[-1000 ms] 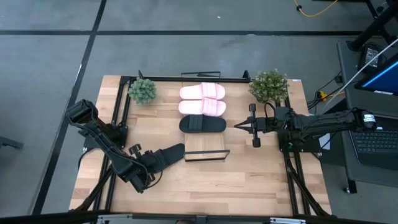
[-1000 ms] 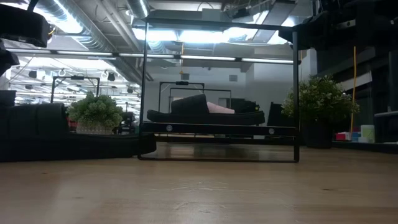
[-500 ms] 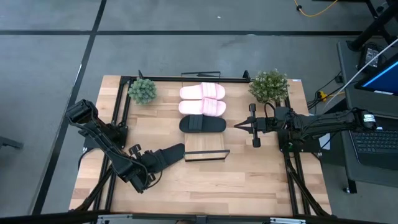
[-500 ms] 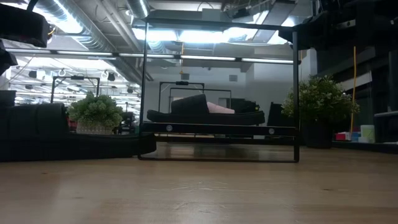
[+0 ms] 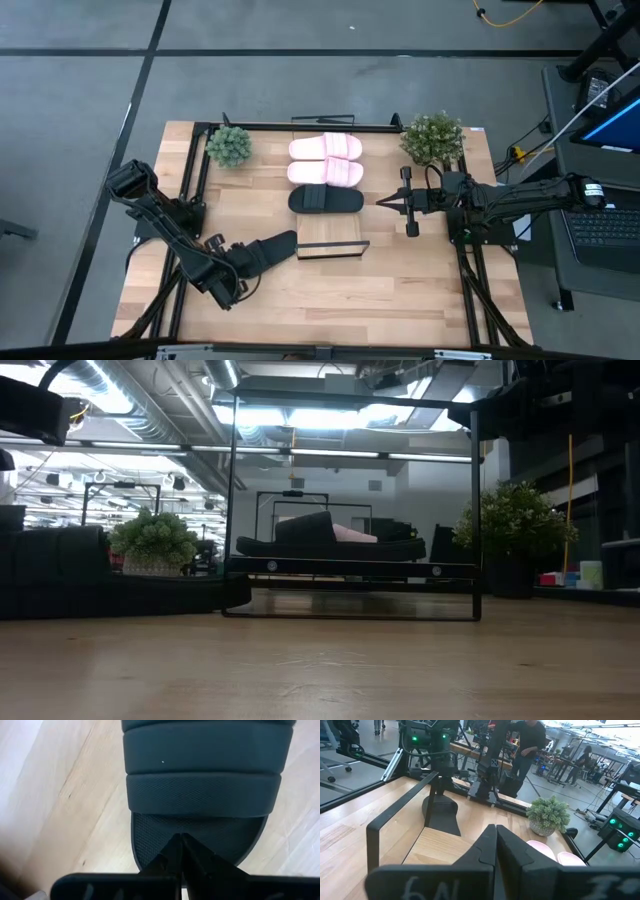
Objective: Pick and place slides into the shelf
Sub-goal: Put the black slides on the shelf
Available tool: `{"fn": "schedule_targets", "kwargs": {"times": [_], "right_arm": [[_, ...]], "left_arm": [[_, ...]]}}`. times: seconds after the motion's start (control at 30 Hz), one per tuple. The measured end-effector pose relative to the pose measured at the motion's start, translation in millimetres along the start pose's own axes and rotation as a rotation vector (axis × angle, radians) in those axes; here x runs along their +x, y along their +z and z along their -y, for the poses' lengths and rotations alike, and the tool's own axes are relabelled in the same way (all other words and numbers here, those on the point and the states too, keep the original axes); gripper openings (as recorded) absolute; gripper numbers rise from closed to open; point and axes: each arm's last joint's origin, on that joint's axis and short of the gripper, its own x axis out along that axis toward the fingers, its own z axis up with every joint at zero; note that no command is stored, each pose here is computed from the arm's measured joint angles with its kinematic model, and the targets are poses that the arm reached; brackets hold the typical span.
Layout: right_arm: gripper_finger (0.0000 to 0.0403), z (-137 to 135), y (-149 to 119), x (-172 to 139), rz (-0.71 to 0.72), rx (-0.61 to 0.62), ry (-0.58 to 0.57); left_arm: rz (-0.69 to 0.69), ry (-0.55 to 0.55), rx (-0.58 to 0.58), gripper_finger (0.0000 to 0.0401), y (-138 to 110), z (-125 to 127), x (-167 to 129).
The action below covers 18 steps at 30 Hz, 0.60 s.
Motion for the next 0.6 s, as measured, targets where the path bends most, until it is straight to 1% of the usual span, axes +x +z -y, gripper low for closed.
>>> {"fn": "schedule_targets", "kwargs": {"times": [0.13, 0.23, 0.5, 0.6], "right_arm": [[0.0014, 0.0, 0.0, 0.0, 0.0, 0.0, 0.0], [0.0014, -0.1, 0.0, 0.0, 0.0, 0.0, 0.0], [0.0014, 0.0, 0.0, 0.0, 0.0, 0.001, 0.0], [0.0014, -0.1, 0.0, 0.0, 0.0, 0.001, 0.0]], "left_arm": [[0.003, -0.002, -0.021, 0.0, 1.9, 0.1, 0.5], [0.002, -0.002, -0.024, 0.0014, 2.6, 0.0, 0.8], [-0.01, -0.004, -0.021, 0.0101, 2.8, -0.1, 0.9], [-0.038, -0.009, 0.003, 0.0122, 1.7, 0.1, 0.8]]}}
